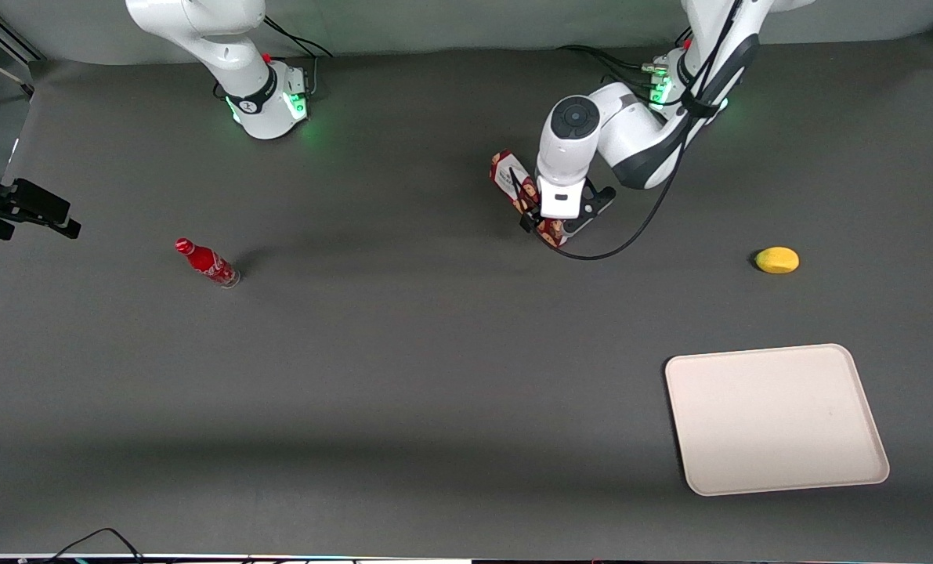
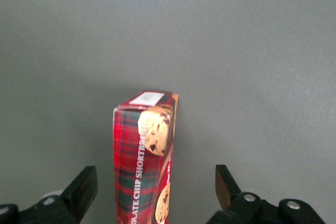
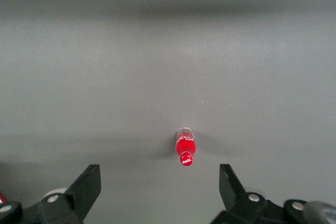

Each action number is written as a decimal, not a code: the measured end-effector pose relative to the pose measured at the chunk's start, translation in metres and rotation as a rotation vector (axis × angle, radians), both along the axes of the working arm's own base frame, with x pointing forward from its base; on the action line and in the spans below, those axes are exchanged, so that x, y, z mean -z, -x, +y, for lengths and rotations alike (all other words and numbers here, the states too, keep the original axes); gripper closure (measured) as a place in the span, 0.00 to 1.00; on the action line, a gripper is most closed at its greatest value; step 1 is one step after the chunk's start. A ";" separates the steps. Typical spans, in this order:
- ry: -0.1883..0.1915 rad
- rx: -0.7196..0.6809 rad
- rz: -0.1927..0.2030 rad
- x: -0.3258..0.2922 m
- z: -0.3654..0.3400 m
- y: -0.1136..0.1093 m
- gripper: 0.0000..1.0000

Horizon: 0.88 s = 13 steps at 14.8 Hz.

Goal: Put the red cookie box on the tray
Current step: 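Lower the left gripper around the box and close on it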

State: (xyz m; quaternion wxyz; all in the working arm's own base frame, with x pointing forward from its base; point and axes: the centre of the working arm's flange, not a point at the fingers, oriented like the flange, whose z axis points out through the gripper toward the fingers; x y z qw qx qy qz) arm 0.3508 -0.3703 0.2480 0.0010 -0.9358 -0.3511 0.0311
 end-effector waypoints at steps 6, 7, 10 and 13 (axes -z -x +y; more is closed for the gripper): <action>-0.034 0.067 -0.036 0.007 -0.010 0.017 0.00; -0.042 0.076 -0.039 0.010 -0.010 0.021 0.00; -0.068 0.102 -0.061 0.019 -0.011 0.030 0.00; -0.096 0.098 -0.102 0.032 -0.013 0.040 0.23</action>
